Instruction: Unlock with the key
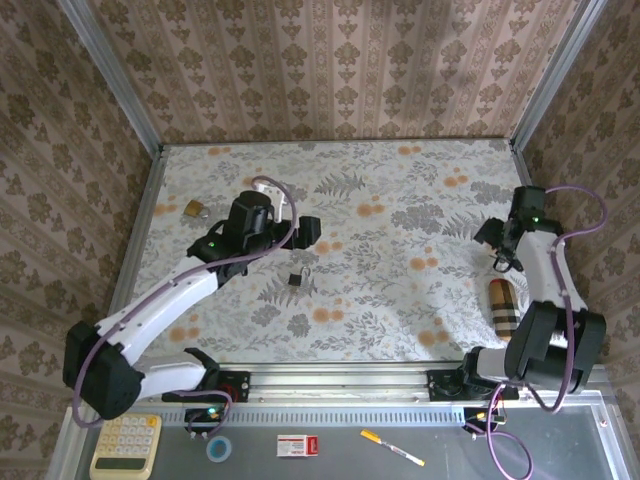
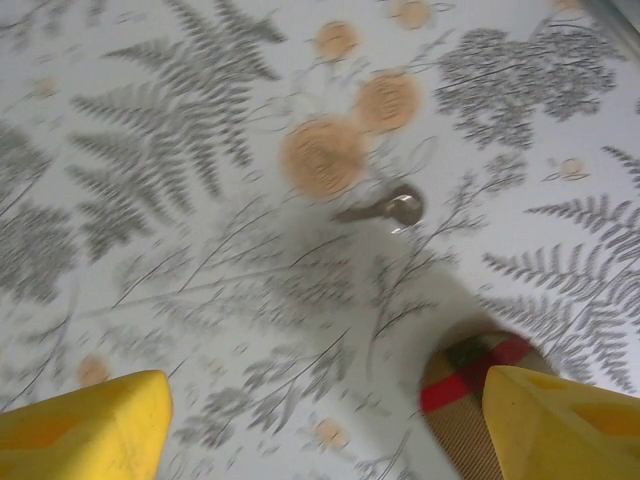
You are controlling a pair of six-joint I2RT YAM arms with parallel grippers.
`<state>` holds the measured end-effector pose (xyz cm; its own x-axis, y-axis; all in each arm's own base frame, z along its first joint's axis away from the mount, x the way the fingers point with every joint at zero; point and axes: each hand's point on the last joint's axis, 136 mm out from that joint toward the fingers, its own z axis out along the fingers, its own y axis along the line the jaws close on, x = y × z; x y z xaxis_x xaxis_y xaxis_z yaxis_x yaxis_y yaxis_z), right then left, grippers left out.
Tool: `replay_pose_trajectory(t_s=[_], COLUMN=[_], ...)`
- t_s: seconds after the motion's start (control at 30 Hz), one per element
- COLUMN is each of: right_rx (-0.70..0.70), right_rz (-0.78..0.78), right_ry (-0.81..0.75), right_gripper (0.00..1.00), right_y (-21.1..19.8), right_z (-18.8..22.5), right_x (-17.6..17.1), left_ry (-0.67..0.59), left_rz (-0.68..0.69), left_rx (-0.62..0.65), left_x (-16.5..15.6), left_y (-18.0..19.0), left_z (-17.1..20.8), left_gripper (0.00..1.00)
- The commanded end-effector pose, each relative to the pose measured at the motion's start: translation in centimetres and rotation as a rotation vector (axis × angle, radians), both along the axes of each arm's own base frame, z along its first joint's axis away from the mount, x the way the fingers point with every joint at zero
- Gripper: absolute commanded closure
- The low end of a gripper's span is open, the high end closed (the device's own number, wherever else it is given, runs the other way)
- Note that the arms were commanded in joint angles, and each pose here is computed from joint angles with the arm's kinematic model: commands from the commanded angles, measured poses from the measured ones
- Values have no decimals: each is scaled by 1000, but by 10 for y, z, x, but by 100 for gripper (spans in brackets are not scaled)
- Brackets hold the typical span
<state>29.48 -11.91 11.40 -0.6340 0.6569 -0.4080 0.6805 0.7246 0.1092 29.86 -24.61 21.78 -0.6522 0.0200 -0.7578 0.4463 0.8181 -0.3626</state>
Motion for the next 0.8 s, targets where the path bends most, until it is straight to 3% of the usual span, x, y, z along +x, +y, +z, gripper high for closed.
replay_pose_trajectory(t_s=[0.0, 0.2, 0.3, 0.77], right_rx=[-46, -19, 27, 2], right_rz=[-14, 3, 48, 11], right_ry=[17, 12, 60, 246], right_gripper=[21, 30, 41, 63], right_y=[-24, -37, -33, -44], right_z=[-5, -25, -39, -80], right_x=[11, 26, 33, 11], left_ry=[45, 61, 62, 115], left_rz=[-88, -121, -160, -159], left_rx=[-33, -74, -70, -83], left_x=[1, 7, 6, 11], left_y=[-11, -15, -20, -15], left_z=[-23, -45, -53, -70], left_gripper=[0, 0, 0, 1])
